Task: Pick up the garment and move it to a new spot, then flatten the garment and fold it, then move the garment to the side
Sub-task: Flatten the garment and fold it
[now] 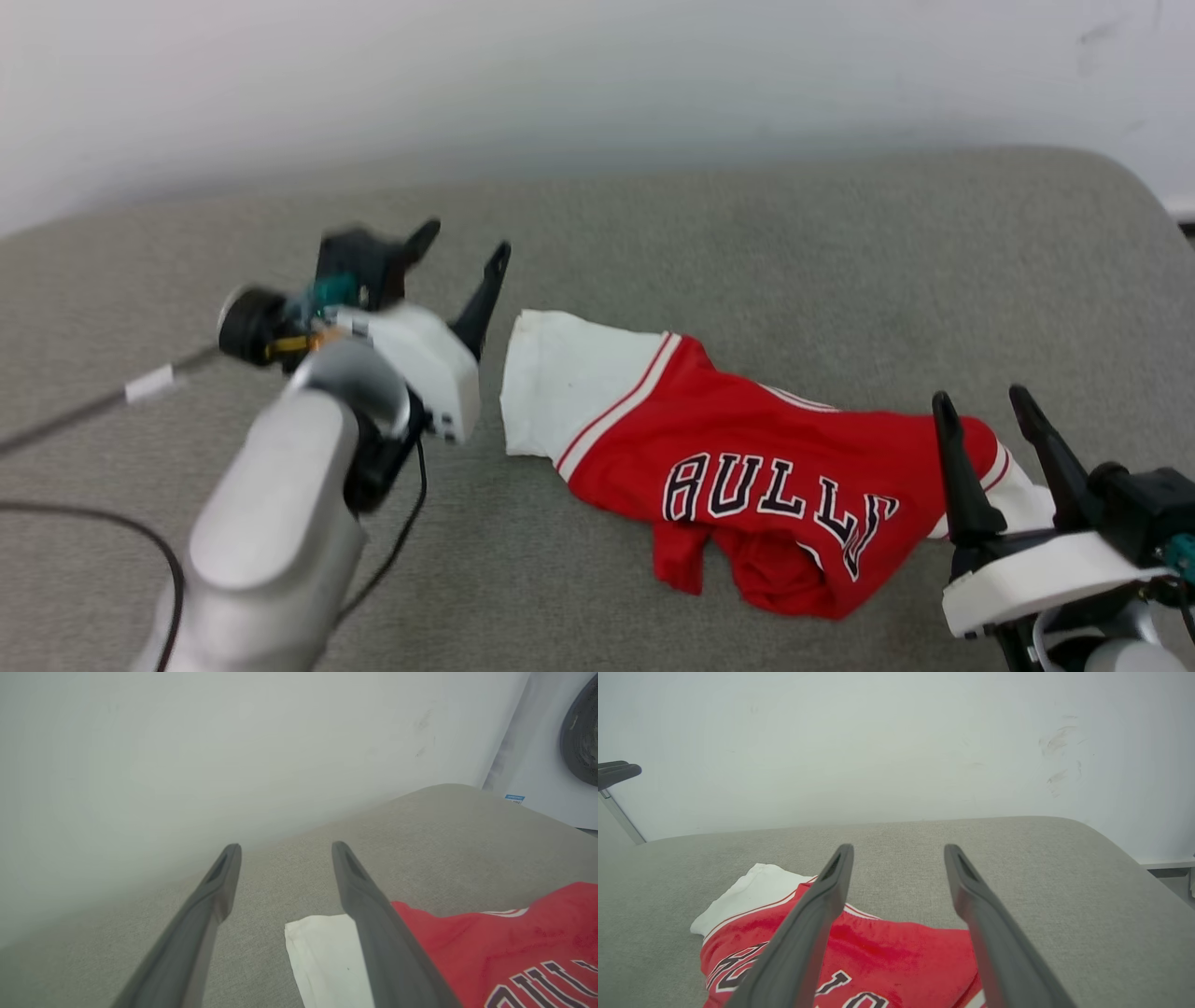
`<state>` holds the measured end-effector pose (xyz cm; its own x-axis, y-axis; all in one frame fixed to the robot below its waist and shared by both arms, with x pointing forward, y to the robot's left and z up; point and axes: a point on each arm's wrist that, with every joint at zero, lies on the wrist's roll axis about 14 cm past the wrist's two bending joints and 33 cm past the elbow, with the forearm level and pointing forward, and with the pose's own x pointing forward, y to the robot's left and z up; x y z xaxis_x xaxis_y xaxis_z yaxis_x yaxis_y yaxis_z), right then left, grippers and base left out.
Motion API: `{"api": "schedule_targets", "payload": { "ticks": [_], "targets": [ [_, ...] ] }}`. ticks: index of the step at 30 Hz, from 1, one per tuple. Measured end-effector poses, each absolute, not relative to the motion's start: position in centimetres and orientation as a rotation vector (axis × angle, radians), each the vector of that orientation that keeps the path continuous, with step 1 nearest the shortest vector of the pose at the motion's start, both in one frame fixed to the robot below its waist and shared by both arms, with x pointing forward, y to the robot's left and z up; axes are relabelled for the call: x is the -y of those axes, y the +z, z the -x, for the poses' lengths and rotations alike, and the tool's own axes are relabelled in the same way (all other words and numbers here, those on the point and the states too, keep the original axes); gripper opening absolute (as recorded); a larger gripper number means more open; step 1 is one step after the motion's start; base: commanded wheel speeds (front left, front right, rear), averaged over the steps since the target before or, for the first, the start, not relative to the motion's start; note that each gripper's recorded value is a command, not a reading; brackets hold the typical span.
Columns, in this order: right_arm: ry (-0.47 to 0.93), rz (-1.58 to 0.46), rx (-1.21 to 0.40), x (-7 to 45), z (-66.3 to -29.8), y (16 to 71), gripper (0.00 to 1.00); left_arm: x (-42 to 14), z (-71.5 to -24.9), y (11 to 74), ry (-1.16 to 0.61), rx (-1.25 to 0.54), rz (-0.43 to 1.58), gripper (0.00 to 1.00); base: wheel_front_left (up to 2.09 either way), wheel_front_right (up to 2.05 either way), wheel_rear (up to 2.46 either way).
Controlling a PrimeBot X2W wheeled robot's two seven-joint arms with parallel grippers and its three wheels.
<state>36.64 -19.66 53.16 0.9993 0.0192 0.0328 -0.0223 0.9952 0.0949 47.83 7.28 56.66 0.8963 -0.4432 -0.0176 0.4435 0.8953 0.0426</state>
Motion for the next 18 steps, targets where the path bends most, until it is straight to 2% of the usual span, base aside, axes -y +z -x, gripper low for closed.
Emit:
{"api": "schedule_targets", "payload": {
  "ticks": [7, 14, 18],
  "targets": [
    [-0.015, -0.116, 0.022, 20.8, -38.8, 51.7, 1.00, -4.5, -53.2, 51.4, -0.584, -0.365, -0.104, 1.00, 0.00, 0.00, 0.00],
    [-0.069, -0.137, -0.039, 22.3, -39.6, 48.4, 1.00, -5.1, -53.8, 42.2, -0.659, -0.811, -0.161, 1.00, 0.00, 0.00, 0.00],
    [-0.115, -0.140, -0.072, 23.6, -39.1, 46.8, 1.00, -5.0, -53.5, 38.6, -0.687, -0.958, -0.148, 1.00, 0.00, 0.00, 0.00]
  ]
}}
